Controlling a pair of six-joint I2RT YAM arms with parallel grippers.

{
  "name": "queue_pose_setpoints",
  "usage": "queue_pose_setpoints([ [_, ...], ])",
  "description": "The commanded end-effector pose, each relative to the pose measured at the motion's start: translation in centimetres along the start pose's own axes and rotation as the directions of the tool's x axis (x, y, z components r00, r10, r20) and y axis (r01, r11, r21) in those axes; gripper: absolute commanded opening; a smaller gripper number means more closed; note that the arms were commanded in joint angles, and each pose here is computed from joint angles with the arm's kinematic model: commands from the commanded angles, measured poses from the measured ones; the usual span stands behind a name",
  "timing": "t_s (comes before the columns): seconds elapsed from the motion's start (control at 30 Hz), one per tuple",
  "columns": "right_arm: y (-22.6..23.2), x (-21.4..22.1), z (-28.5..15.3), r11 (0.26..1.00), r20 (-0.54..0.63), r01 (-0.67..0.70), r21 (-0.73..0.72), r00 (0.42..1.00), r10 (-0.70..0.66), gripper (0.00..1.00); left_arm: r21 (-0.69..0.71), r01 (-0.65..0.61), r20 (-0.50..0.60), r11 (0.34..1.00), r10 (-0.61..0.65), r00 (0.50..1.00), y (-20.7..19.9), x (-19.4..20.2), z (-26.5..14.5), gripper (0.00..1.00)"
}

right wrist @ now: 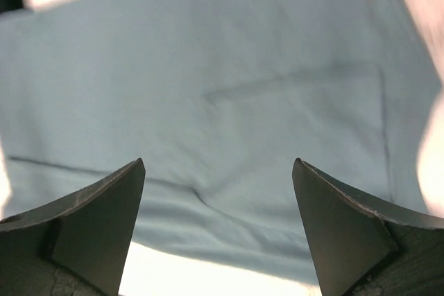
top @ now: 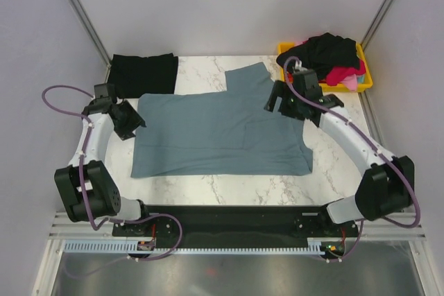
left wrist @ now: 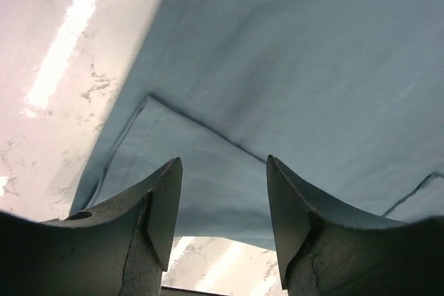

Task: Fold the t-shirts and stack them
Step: Fold the tshirt

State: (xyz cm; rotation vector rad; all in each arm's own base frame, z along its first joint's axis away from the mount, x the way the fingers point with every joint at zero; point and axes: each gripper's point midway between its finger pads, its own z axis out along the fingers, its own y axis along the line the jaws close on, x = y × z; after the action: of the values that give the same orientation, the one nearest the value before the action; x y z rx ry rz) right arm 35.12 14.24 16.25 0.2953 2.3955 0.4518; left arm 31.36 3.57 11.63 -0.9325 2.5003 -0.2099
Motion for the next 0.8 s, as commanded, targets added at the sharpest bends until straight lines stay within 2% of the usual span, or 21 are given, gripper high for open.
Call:
queue_pose_setpoints([
  [0.0, 4.3, -5.7, 0.7, 0.991, 0.069, 0.125, -0.044, 0.990, -0.121, 0.96, 0.054, -0.111, 0.045, 0.992, 0.108, 0.993, -1.6, 0.1, -0.9, 0.60],
  [0.03, 4.7, -6.1, 3.1, 0.990, 0.044, 0.138, -0.037, 0.990, -0.137, 0.96, 0.072, -0.124, 0.043, 0.990, 0.121, 0.992, -2.0, 0.5, -1.2, 0.60],
  [0.07, 7.0, -9.9, 2.6, 0.983, 0.127, 0.174, -0.067, 0.978, -0.164, 0.96, 0.082, -0.126, 0.033, 0.989, 0.124, 0.992, -2.1, 1.1, -1.3, 0.59],
  [0.1, 7.3, -11.7, 3.4, 0.982, 0.157, 0.185, -0.041, 0.972, -0.176, 0.97, 0.103, -0.132, 0.039, 0.986, 0.129, 0.991, -2.4, 1.5, -2.0, 0.59],
  [0.13, 6.8, -11.8, 7.1, 0.980, 0.114, 0.198, 0.001, 0.974, -0.197, 0.97, 0.136, -0.140, 0.031, 0.981, 0.138, 0.990, -3.1, 2.2, -2.4, 0.59],
  [0.17, 9.0, -16.0, 6.0, 0.977, 0.199, 0.215, -0.007, 0.957, -0.210, 0.98, 0.143, -0.143, 0.018, 0.979, 0.141, 0.990, -2.9, 3.1, -2.3, 0.59],
  [0.2, 9.3, -17.2, 7.1, 0.971, 0.212, 0.237, 0.006, 0.949, -0.233, 0.98, 0.149, -0.148, 0.013, 0.978, 0.148, 0.989, -3.0, 3.7, -2.3, 0.59],
  [0.23, 8.5, -16.6, 11.3, 0.969, 0.164, 0.244, 0.034, 0.955, -0.247, 0.98, 0.165, -0.162, 0.015, 0.973, 0.161, 0.987, -3.5, 4.4, -2.6, 0.59],
  [0.27, 10.6, -19.6, 10.5, 0.966, 0.239, 0.260, -0.006, 0.938, -0.251, 0.98, 0.163, -0.172, -0.005, 0.971, 0.176, 0.984, -3.2, 5.6, -2.1, 0.59],
  [0.3, 11.0, -20.1, 11.6, 0.961, 0.249, 0.275, -0.013, 0.932, -0.263, 0.98, 0.165, -0.192, -0.010, 0.967, 0.196, 0.980, -3.4, 6.2, -1.9, 0.59],
  [0.33, 10.3, -19.2, 14.8, 0.961, 0.222, 0.275, 0.000, 0.937, -0.268, 0.98, 0.147, -0.197, -0.013, 0.969, 0.201, 0.980, -3.1, 6.7, -1.7, 0.58],
  [0.37, 10.9, -21.0, 14.9, 0.961, 0.283, 0.277, -0.010, 0.922, -0.263, 0.98, 0.149, -0.202, -0.031, 0.968, 0.209, 0.977, -3.1, 7.3, -1.4, 0.57],
  [0.43, 10.0, -21.4, 17.1, 0.966, 0.313, 0.256, 0.019, 0.916, -0.249, 0.98, 0.156, -0.223, -0.026, 0.962, 0.230, 0.973, -3.7, 7.6, -1.6, 0.57],
  [0.57, 8.2, -24.3, 20.0, 0.968, 0.442, 0.222, 0.115, 0.862, -0.250, 0.98, 0.174, -0.269, -0.021, 0.947, 0.277, 0.961, -4.6, 8.6, -1.9, 0.57],
  [0.63, 6.8, -23.8, 22.8, 0.964, 0.439, 0.221, 0.146, 0.859, -0.263, 0.98, 0.170, -0.287, -0.016, 0.943, 0.294, 0.956, -4.8, 8.9, -2.0, 0.57],
  [0.77, 4.9, -24.1, 25.6, 0.964, 0.485, 0.194, 0.183, 0.835, -0.260, 0.97, 0.171, -0.297, -0.019, 0.940, 0.304, 0.952, -5.0, 9.2, -1.9, 0.57],
])
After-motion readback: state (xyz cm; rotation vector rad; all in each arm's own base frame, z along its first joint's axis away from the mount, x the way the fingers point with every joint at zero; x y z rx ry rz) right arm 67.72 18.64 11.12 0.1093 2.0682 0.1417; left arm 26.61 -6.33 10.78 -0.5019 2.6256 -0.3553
